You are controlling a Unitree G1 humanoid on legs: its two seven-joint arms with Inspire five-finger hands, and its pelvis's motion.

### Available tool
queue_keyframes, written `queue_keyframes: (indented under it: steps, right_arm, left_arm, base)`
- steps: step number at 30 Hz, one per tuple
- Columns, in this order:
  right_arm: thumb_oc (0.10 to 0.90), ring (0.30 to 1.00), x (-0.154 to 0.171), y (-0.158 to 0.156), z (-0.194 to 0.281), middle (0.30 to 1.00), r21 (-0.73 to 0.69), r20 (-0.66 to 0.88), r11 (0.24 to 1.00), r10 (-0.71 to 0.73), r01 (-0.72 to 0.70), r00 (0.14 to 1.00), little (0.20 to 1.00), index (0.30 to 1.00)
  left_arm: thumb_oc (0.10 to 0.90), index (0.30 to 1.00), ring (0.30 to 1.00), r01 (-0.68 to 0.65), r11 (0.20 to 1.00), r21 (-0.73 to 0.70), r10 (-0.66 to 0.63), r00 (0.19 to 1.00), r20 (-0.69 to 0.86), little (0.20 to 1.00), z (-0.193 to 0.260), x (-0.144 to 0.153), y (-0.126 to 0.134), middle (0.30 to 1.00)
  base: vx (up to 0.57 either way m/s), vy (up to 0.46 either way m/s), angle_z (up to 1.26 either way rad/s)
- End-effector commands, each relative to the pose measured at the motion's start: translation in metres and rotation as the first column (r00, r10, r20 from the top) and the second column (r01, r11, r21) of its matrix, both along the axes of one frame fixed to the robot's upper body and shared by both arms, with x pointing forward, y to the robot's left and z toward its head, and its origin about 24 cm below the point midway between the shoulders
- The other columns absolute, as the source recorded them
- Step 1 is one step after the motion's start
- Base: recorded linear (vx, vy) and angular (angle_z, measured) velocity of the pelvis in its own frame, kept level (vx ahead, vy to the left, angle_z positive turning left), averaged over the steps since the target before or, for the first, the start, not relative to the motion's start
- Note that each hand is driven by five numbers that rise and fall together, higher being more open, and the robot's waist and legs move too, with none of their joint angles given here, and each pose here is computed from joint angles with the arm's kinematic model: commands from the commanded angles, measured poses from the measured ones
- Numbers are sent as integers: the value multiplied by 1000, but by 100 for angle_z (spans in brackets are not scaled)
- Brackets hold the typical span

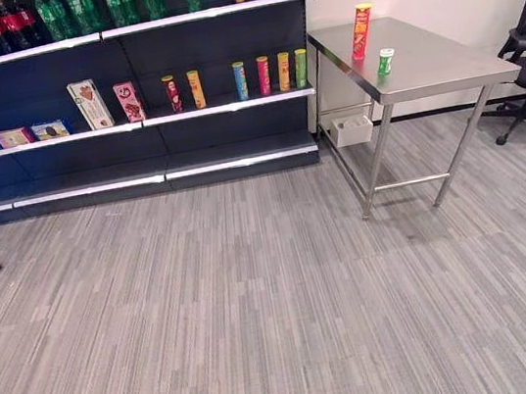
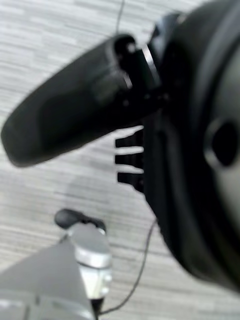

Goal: Put the goods on the table back onto the shelves and tidy them up.

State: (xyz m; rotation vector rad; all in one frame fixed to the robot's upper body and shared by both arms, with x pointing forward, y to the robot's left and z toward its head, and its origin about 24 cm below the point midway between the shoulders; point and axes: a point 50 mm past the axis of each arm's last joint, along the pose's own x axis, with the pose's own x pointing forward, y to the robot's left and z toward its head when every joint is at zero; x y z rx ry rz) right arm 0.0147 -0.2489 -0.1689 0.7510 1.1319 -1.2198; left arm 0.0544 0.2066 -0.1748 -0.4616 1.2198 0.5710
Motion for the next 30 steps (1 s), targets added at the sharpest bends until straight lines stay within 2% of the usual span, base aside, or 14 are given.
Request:
queue_keyframes:
  steps: [1,4,10,17,30]
  right_arm:
    - [800,900,3,6,0,900,-11,-37,1000,-26,25,999,900,900]
    - [800,900,1,8,-1,900,8,-42,1000,21,-20,999,900,900]
    - [800,900,11,16,-3,900,70,12,989,128,-129,992,900,900]
    - [800,900,11,18,-3,900,86,10,976,201,-201,980,900,900]
    - [800,900,15,15,-3,900,89,52,977,190,-194,980,900,900]
  left_arm:
    - [800,900,900,4,998,57,-7,999,51,900,4,13,10,900]
    - [800,900,900,115,993,37,-117,993,31,900,2,10,4,900]
    - [800,900,900,199,980,-2,-199,980,25,900,1,10,-2,900]
    - [800,900,900,212,977,6,-212,977,35,900,3,13,4,900]
    - [800,900,900,204,979,-5,-204,979,31,900,3,13,8,900]
  base:
    - [0,0,0]
    - [0,0,0]
    - [-2,-1,-1]
    - [3,-4,0]
    - [6,-14,0]
